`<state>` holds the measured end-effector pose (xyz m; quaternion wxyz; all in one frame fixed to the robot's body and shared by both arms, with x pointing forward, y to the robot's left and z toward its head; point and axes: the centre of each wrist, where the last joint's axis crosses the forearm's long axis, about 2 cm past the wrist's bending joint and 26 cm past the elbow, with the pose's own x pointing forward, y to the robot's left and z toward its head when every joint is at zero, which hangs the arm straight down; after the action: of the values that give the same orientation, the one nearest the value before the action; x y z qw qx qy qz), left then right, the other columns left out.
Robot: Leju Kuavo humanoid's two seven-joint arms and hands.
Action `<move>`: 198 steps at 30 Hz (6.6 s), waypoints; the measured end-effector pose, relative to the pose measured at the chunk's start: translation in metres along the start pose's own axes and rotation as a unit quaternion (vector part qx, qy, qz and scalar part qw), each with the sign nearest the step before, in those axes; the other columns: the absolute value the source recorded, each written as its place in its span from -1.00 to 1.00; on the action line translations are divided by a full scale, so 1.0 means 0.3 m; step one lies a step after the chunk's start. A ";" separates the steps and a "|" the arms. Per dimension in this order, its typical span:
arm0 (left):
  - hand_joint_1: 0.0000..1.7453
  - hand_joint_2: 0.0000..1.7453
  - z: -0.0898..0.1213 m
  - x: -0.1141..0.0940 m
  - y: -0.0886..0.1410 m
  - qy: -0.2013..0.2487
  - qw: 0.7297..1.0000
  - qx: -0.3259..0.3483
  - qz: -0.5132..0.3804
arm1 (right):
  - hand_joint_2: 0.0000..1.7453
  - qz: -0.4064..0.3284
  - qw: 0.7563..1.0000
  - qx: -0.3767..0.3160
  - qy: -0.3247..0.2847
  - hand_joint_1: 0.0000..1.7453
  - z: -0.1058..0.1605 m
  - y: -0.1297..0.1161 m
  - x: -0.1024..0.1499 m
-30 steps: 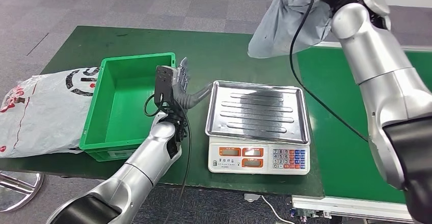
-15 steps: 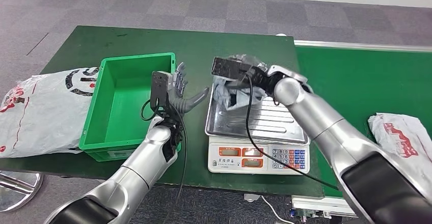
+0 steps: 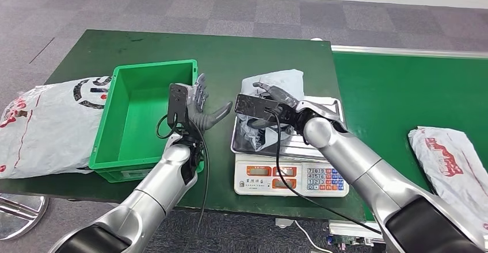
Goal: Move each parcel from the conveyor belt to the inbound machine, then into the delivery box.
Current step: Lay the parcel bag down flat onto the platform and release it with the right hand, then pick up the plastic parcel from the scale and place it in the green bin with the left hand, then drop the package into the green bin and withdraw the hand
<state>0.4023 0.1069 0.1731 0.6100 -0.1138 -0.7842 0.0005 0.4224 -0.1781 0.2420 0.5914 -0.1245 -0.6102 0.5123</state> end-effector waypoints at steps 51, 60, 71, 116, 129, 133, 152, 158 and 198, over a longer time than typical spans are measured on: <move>-1.00 1.00 -0.089 0.094 0.036 -0.033 0.999 -0.010 -0.021 | 1.00 -0.162 0.914 -0.356 -0.105 -1.00 0.152 -0.344 -0.178; -1.00 1.00 -0.097 0.151 -0.089 -0.055 0.987 -0.134 -0.070 | 1.00 -0.190 0.867 -0.459 -0.042 -1.00 0.153 -0.264 -0.393; -1.00 1.00 -0.009 0.068 -0.265 0.004 0.866 -0.419 -0.272 | 1.00 -0.310 0.838 -0.447 0.037 -1.00 0.247 -0.060 -0.600; 1.00 1.00 0.002 0.039 -0.302 -0.104 0.677 -0.399 -0.610 | 1.00 -0.325 0.846 -0.422 0.004 -1.00 0.328 -0.054 -0.594; 1.00 1.00 -0.139 0.288 -0.344 -0.167 0.806 -0.311 -0.475 | 1.00 -0.335 0.838 -0.432 0.001 -1.00 0.368 -0.066 -0.627; 1.00 1.00 -0.202 0.376 -0.319 -0.158 0.840 -0.260 -0.450 | 1.00 -0.341 0.839 -0.425 -0.008 -1.00 0.357 -0.093 -0.621; 1.00 1.00 -0.401 0.584 -0.033 -0.191 0.783 0.029 -0.591 | 1.00 -0.339 0.837 -0.429 0.003 -1.00 0.312 -0.074 -0.560; 1.00 1.00 -0.430 0.592 0.120 -0.151 0.735 0.108 -0.652 | 1.00 -0.335 0.844 -0.418 0.002 -1.00 0.328 -0.060 -0.556; -1.00 -0.50 -0.336 0.382 0.552 0.221 0.754 0.037 -0.617 | 1.00 -0.350 0.852 -0.390 0.000 -1.00 0.347 -0.148 -0.589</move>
<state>0.5019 0.2748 0.2854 0.6379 0.4204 -0.5270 -0.3723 0.4017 -0.3815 0.1948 0.6347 -0.1233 -0.7628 -0.0081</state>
